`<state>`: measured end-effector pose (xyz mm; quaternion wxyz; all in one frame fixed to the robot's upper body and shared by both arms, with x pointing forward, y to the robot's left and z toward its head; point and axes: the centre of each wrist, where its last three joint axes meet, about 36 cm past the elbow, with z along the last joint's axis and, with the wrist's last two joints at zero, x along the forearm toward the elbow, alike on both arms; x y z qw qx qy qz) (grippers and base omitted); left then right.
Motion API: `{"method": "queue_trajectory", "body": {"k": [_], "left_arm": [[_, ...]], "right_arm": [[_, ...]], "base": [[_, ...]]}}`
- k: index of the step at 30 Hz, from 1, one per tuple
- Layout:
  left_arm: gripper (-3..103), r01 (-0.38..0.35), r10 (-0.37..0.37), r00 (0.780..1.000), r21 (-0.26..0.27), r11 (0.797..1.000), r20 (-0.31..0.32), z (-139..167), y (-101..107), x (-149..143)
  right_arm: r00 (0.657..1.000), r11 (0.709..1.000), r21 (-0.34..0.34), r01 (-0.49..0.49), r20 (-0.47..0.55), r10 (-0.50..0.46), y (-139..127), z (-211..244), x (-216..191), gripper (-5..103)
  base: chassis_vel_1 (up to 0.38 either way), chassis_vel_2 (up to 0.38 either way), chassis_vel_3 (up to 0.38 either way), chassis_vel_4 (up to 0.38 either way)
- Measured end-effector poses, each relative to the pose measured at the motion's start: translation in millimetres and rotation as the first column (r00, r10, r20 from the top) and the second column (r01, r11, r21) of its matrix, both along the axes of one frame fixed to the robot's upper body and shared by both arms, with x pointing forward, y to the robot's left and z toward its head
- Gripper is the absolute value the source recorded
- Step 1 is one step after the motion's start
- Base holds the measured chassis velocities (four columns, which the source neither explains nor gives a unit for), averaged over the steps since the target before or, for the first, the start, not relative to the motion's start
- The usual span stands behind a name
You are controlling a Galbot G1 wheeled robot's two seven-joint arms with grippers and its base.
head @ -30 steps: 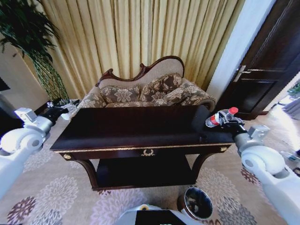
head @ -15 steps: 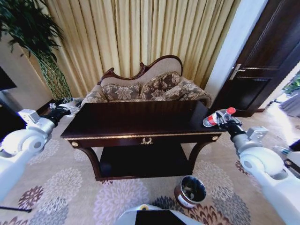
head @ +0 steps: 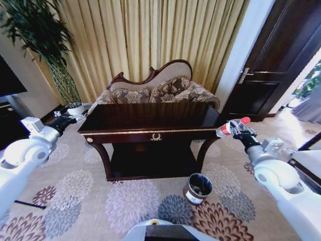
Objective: Move to the front of the table and place the trash on the table into the trash bin.
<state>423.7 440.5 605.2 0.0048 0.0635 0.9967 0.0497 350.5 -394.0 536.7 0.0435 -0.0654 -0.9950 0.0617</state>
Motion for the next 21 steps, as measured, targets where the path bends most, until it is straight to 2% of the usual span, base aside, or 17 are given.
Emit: {"method": "queue_trajectory", "body": {"k": [8,12,13,15,16,18,21], "left_arm": [[100,0.002,-0.002,1.000,-0.007,1.000,-0.003,-3.9,-1.8,-0.9],[100,0.012,-0.012,1.000,-0.016,1.000,0.000,-3.1,-3.8,-1.8],[100,0.012,-0.012,1.000,-0.016,1.000,0.000,-3.1,-3.8,-1.8],[100,0.028,-0.028,1.000,-0.037,0.999,0.002,-0.8,-7.4,-3.0],[100,0.028,-0.028,1.000,-0.037,0.999,0.002,-0.8,-7.4,-3.0],[100,0.035,-0.034,0.999,-0.039,0.999,0.004,0.5,-9.2,-3.5],[100,0.039,-0.039,0.999,-0.042,0.998,0.002,-0.9,-11.0,-3.6]], "right_arm": [[0.994,1.000,-0.006,0.023,-0.105,-0.024,-15.3,-69.6,-5.7,30],[0.982,0.996,-0.056,0.064,-0.176,-0.073,-28.3,-144.0,-10.8,30],[0.982,0.996,-0.056,0.064,-0.176,-0.073,-28.3,-144.0,-10.8,30],[0.968,0.993,-0.076,0.091,-0.227,-0.106,-36.6,-180.5,-17.7,30],[0.968,0.993,-0.076,0.091,-0.227,-0.106,-36.6,-180.5,-17.7,30],[0.950,0.989,-0.090,0.115,-0.280,-0.136,-41.2,-213.4,-27.6,30],[0.938,0.984,-0.122,0.130,-0.307,-0.162,-41.3,-250.6,-38.6,30]], "base": [[-0.011,0.008,0.015,-0.012],[0.000,0.000,0.000,0.000],[0.000,0.000,0.000,0.000],[0.000,0.000,0.000,0.000],[0.000,0.000,0.000,0.000],[0.000,0.000,0.000,0.000],[0.000,0.000,0.000,0.000]]}}
